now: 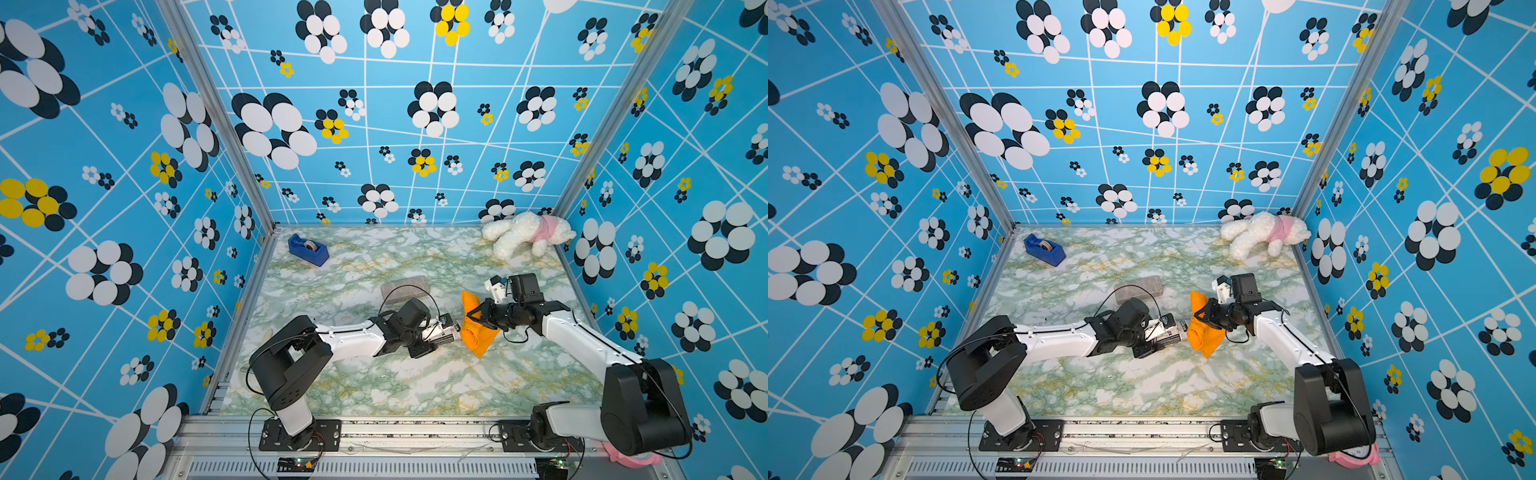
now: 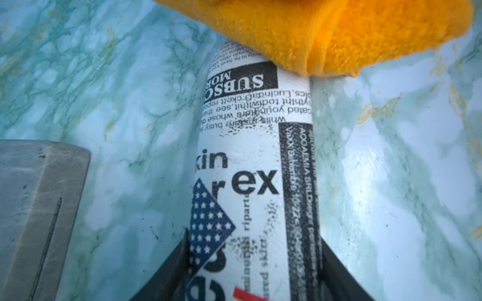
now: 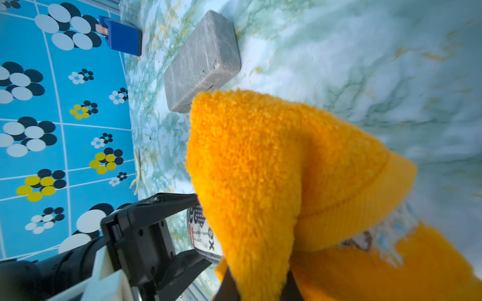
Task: Wipe the eyeglass case
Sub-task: Wipe the dirt from the eyeglass case.
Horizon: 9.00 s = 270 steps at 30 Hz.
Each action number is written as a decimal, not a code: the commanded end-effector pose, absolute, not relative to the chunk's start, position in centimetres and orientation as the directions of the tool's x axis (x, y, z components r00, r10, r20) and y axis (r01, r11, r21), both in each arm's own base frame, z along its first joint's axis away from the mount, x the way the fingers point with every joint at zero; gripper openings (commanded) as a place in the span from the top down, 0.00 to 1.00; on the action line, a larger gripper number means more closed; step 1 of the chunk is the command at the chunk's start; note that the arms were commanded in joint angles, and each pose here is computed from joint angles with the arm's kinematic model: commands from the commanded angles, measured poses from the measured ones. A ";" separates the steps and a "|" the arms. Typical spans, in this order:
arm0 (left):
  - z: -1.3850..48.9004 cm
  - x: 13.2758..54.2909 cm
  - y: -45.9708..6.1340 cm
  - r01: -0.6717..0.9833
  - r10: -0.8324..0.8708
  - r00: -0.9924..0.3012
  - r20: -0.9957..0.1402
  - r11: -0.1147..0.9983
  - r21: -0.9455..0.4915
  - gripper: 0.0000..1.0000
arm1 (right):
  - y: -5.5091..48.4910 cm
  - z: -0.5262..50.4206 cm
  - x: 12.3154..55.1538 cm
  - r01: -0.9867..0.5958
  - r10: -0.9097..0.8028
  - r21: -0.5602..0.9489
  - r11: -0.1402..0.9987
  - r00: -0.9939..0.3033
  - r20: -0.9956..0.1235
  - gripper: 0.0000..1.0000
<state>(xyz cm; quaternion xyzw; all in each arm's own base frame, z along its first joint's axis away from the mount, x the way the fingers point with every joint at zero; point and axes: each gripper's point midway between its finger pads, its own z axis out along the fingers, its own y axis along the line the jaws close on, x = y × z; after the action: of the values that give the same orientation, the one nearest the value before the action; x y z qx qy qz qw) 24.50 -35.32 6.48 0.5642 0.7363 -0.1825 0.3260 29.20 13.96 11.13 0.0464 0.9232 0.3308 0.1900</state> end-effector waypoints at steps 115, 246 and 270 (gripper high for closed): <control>18.6 22.3 -32.0 0.911 0.617 -0.373 -0.693 0.384 -0.149 0.76 | 14.5 27.7 30.7 -0.293 0.068 0.433 0.852 -0.759 -0.648 1.00; 23.1 24.1 -28.4 0.816 0.483 -0.050 -0.874 0.525 0.243 0.87 | 23.5 29.5 30.4 -0.563 0.037 0.727 0.394 -0.781 -0.624 1.00; 22.8 25.1 -28.4 0.810 0.496 -0.043 -0.867 0.525 0.261 0.89 | 23.6 27.2 25.2 -0.455 -0.021 0.841 0.293 -0.882 -0.470 1.00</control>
<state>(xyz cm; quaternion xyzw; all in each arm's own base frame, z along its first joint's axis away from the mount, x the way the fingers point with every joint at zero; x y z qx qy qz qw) 24.33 -26.94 18.43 0.4729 0.7408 -0.1275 0.4597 25.83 23.45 25.94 -0.1282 0.7858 0.5730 0.1944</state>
